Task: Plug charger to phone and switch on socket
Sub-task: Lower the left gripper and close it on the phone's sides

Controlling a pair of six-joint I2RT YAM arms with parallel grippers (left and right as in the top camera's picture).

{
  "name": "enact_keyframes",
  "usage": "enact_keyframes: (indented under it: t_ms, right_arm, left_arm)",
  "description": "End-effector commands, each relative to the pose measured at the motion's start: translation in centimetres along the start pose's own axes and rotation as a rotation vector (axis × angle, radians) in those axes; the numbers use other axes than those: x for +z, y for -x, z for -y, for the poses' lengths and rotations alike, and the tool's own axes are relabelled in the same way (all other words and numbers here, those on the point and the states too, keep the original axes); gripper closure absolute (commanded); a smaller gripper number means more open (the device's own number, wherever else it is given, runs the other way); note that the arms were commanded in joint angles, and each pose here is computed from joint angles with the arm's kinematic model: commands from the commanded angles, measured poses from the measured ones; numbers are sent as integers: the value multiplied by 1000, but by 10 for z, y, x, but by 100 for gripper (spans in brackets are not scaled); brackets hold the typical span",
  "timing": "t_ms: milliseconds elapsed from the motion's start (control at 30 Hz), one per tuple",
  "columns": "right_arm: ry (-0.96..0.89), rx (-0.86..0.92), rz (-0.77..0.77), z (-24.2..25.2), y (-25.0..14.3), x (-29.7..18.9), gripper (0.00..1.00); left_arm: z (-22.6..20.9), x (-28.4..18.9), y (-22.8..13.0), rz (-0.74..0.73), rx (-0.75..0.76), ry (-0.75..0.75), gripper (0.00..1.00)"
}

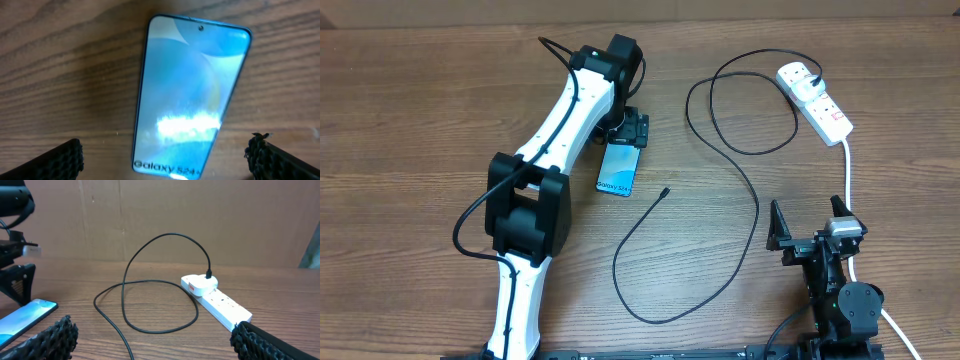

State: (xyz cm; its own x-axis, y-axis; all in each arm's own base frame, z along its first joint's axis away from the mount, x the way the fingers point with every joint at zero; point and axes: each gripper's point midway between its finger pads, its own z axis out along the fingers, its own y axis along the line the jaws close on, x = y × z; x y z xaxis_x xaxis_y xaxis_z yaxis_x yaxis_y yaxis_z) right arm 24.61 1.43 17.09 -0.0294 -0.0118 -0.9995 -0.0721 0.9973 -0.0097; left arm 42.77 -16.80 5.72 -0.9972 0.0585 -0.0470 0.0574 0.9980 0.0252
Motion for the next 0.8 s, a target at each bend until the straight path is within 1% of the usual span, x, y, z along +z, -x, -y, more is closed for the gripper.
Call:
enact_keyframes:
  t_ms: [0, 100, 267, 467, 767]
  right_arm:
    - [-6, 5, 6, 1, -1, 0, 0]
    - [-6, 5, 6, 1, -1, 0, 0]
    - [-6, 5, 6, 1, -1, 0, 0]
    - [-6, 5, 6, 1, -1, 0, 0]
    - [-6, 5, 6, 1, -1, 0, 0]
  left_arm:
    - [11, 9, 3, 26, 11, 37, 0]
    - [16, 12, 2, 29, 37, 31, 0]
    - [24, 17, -7, -12, 84, -25, 0]
    - [12, 29, -14, -40, 84, 21, 0]
    - [10, 35, -14, -42, 74, 9, 0]
